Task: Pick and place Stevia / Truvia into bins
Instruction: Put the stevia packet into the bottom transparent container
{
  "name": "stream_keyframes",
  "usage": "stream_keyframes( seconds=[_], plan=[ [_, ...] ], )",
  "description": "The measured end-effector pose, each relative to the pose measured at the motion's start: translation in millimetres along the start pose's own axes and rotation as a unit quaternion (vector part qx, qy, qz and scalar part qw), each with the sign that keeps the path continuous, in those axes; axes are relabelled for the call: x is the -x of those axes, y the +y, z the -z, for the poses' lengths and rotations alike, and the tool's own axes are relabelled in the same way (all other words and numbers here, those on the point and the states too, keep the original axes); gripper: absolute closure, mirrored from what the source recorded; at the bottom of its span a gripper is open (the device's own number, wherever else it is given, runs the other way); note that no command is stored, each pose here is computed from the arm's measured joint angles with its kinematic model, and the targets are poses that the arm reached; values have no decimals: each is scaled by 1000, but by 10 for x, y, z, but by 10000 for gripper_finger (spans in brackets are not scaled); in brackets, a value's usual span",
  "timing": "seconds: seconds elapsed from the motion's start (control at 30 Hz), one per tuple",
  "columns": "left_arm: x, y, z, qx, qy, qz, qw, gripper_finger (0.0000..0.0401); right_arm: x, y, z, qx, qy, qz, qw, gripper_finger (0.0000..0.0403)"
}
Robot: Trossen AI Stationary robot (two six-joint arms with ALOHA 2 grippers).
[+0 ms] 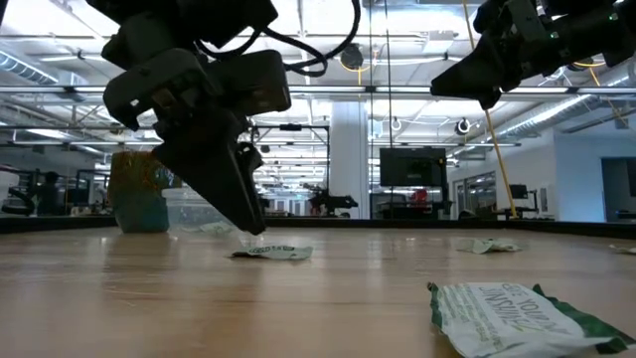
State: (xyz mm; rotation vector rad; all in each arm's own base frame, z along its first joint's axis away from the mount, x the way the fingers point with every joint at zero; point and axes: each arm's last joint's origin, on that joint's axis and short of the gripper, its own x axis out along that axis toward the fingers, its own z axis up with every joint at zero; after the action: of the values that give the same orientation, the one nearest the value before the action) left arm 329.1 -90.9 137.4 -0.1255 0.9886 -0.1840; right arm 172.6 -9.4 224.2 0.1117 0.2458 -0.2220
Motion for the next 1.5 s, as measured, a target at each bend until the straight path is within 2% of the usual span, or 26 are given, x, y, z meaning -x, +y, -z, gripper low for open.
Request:
stream_keyframes(
  seconds=[0.37,0.63,0.8,0.93,1.0,1.07,1.2,1.37,1.5],
  plan=[
    [-111,91,61,7,25,-28,999,295,0,-2,-15,12,-8,0,1000,314],
    [-79,106,33,10,34,-26,999,386,1,3,-48,32,-25,-1,999,314],
    [147,-18,-79,19,56,1,998,381,2,4,-59,31,-30,-2,999,314],
    [583,-243,-167,17,99,4,995,389,1,3,-53,32,-27,-1,999,314],
    [840,-360,-156,42,131,-14,990,393,1,3,-52,32,-26,-1,999,314],
    [1104,-472,-135,96,155,-29,983,389,1,3,-49,32,-25,-1,999,314],
    [1451,-645,90,211,211,-77,951,382,1,1,-34,34,-17,-1,999,314],
    [1497,-778,422,282,259,-114,917,394,0,-3,-1,37,0,1,999,314],
    [1336,-844,578,285,256,-86,920,375,0,-4,4,37,2,1,999,314]
  ],
)
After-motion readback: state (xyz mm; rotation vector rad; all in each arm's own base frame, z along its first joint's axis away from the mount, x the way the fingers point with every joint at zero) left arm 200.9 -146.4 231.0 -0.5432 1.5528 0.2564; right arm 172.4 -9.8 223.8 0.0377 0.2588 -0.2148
